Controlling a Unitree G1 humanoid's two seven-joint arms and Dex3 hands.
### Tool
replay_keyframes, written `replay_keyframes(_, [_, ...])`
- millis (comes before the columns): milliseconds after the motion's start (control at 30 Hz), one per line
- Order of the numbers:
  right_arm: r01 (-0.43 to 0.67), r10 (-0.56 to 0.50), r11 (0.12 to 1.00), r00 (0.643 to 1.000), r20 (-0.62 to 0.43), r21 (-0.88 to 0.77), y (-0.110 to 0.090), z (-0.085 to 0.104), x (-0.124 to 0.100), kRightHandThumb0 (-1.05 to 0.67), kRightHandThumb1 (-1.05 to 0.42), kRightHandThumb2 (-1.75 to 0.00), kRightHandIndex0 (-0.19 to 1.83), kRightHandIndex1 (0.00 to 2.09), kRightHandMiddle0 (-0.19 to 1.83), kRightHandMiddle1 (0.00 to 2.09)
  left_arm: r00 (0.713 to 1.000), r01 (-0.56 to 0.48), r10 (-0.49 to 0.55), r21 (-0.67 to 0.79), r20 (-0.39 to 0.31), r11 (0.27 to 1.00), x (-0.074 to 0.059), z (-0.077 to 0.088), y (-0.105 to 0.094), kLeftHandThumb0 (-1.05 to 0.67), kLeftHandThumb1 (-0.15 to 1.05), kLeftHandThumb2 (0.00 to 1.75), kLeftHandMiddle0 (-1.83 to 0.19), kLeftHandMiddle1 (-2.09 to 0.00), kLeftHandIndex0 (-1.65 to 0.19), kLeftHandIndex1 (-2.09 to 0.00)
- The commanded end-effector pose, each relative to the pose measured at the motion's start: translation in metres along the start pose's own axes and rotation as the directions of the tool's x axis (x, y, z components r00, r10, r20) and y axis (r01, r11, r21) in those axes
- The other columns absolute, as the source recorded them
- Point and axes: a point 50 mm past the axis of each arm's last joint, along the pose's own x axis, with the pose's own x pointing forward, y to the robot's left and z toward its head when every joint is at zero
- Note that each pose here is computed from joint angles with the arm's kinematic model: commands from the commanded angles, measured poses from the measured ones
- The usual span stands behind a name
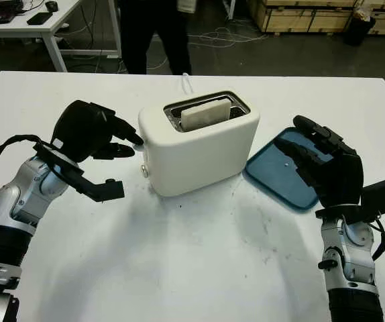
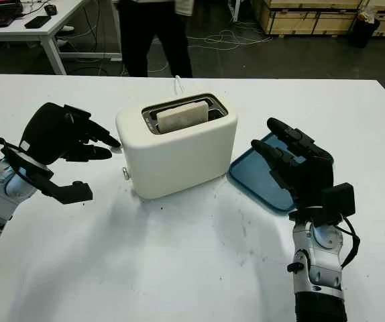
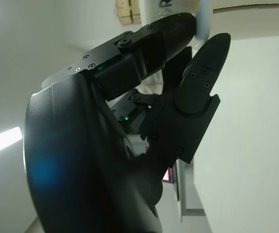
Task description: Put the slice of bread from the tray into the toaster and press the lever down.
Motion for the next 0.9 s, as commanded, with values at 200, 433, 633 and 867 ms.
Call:
replay_keyframes(200, [-0.007,0.007,1.0,0.999,0.042,0.013,-0.0001,0.0009,-0.0004,-0.28,-0.92,-0.16,0.98,0.02,0.84,0.01,1.0,-0.006,0.006,-0.01,0.012,1.0,0.0048,-0.0004,-0.0038,-0.26,0.69,0.0,-1.04,-1.35,-1.39,0.0])
replay_keyframes(433, [0.002,-0.002,1.0,1.0,0.031,0.008,0.0014,0.001,-0.0014,-0.3,-0.92,-0.15,0.99,0.03,0.86,0.02,1.0,0.0,0.0,-0.013,0.013,1.0,0.0048,-0.001,-0.0045,-0.26,0.7,0.0,-1.02,-1.35,-1.38,0.0])
replay_keyframes(633, [0.007,-0.006,1.0,0.999,0.034,-0.011,0.002,0.0009,-0.0023,-0.31,-0.92,-0.15,0.99,0.02,0.86,0.01,1.0,0.004,-0.004,-0.006,0.009,1.0,0.0046,-0.0019,-0.0056,-0.27,0.7,0.0,-1.04,-1.31,-1.38,0.0])
replay_keyframes(867, [0.002,-0.002,1.0,0.999,0.039,-0.018,0.0021,0.0017,-0.0028,-0.32,-0.92,-0.16,1.0,0.02,0.86,0.01,1.0,0.005,-0.005,-0.024,0.011,1.0,0.0045,-0.0024,-0.0067,-0.26,0.71,0.0,-1.03,-1.31,-1.37,0.0])
